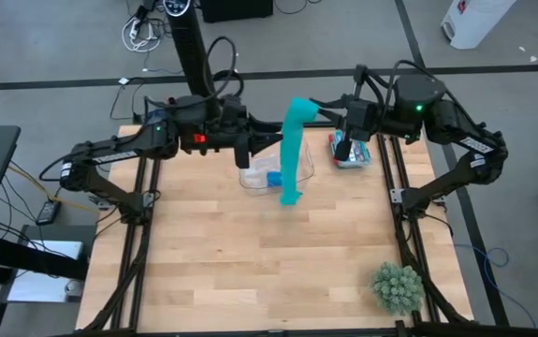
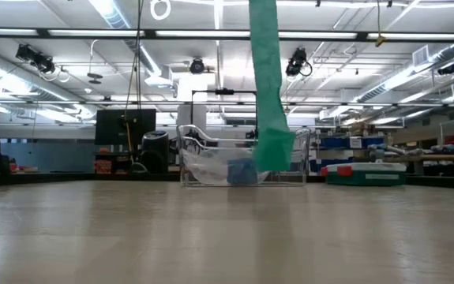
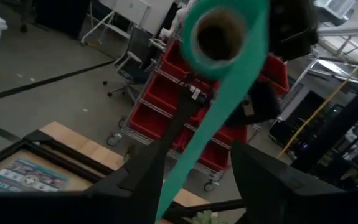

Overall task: Roll bandage
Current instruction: Roll the sky blue bandage

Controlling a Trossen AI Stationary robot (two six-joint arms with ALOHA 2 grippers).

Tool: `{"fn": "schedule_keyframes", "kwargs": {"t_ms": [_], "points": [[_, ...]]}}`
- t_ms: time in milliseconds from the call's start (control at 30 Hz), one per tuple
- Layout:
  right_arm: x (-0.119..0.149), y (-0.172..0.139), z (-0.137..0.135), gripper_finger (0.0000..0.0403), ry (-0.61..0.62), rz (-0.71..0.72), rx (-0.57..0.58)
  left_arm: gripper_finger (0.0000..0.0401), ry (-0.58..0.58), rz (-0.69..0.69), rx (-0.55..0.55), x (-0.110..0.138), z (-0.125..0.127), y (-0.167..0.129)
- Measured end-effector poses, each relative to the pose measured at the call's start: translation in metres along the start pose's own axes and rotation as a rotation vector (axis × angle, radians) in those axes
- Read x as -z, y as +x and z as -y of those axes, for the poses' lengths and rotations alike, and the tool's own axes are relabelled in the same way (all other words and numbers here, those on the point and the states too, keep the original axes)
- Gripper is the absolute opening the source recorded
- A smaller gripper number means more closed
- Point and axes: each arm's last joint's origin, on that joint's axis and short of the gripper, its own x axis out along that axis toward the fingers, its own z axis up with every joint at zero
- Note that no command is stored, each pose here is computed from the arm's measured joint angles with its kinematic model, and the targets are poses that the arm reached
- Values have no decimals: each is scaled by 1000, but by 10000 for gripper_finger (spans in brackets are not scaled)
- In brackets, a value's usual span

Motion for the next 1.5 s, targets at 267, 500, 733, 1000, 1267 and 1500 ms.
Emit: {"fn": "schedule_keyframes", "kwargs": {"t_ms": [267,500,733,1000,1267,1500], "points": [[-7,3,4,0,25,77,45,192,57,26,9,-1,0,3],[-11,3,8,0,37,121,81,158,113,101,10,-7,3,3],[-7,3,8,0,25,56,119,11,109,142,60,-11,6,2],[11,7,18,0,-119,-121,183,4,71,230,207,-17,23,-1],[31,9,24,0,-119,-248,153,2,42,317,282,-24,33,-4],[31,10,27,0,-27,-217,152,2,46,302,296,-26,36,-6]]}}
